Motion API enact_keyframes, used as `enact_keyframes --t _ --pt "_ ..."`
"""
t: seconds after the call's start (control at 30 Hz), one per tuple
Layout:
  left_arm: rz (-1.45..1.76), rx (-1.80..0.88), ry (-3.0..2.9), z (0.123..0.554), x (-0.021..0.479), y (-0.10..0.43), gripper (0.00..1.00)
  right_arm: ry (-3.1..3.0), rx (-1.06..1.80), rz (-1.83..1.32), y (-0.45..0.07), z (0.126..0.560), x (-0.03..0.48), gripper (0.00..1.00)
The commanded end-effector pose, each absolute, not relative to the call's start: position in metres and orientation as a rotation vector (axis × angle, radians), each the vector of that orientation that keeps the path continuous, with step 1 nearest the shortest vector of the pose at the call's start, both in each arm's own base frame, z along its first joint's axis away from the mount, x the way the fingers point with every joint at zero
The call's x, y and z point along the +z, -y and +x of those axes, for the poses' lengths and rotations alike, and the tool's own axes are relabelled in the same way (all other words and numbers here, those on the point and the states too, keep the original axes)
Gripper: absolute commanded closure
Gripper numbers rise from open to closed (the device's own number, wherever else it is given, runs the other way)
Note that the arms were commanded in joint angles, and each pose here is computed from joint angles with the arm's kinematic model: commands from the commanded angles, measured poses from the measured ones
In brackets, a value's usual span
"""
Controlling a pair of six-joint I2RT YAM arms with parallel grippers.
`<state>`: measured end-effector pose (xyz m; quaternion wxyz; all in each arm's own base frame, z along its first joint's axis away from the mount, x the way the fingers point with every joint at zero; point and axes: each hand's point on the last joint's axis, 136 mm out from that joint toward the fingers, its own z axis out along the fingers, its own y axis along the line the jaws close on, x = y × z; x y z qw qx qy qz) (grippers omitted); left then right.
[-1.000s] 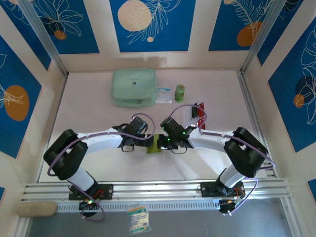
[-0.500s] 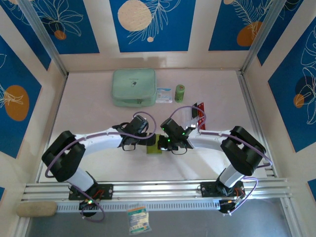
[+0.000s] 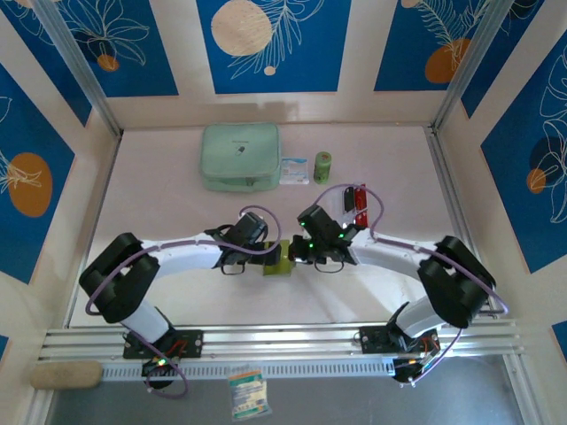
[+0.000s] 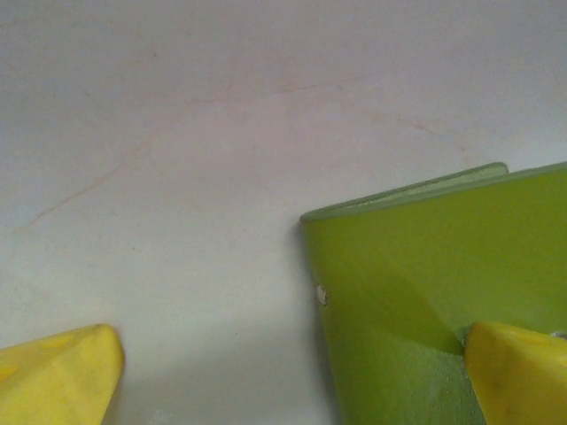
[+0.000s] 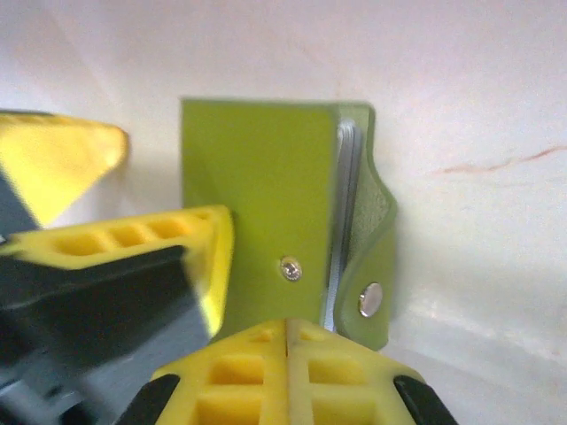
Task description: Put the credit cards into the card holder
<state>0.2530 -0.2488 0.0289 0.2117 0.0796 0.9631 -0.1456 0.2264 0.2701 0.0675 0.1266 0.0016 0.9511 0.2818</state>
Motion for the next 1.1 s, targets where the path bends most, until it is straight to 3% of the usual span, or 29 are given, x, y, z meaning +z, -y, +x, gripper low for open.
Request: enact_keyframes --t 0.0,0.13,0.33,0.47,0.87,1.07 --pt "0.227 -0.337 -2.714 0.246 0.015 0.243 0.00 -2.786 0.732 0.042 -0.247 0.228 0.070 0.95" --pt "0.245 -0.269 -2.722 0.245 0.011 0.239 0.00 -2.804 0.671 0.047 -0.237 0.232 0.067 0.93" --pt "0.250 -0.167 -2.735 0.243 0.006 0.230 0.00 -2.832 0.643 0.001 -0.242 0.231 0.062 0.73" --pt "0.245 -0.149 -2.743 0.241 0.002 0.228 0.00 -2.841 0.637 -0.036 -0.252 0.230 0.061 0.67" --pt "0.239 -0.146 -2.735 0.243 0.005 0.228 0.00 -2.877 0.569 -0.058 -0.260 0.237 0.046 0.67" --pt "0.243 -0.145 -2.737 0.242 0.004 0.228 0.00 -2.872 0.556 -0.045 -0.256 0.240 0.046 0.81"
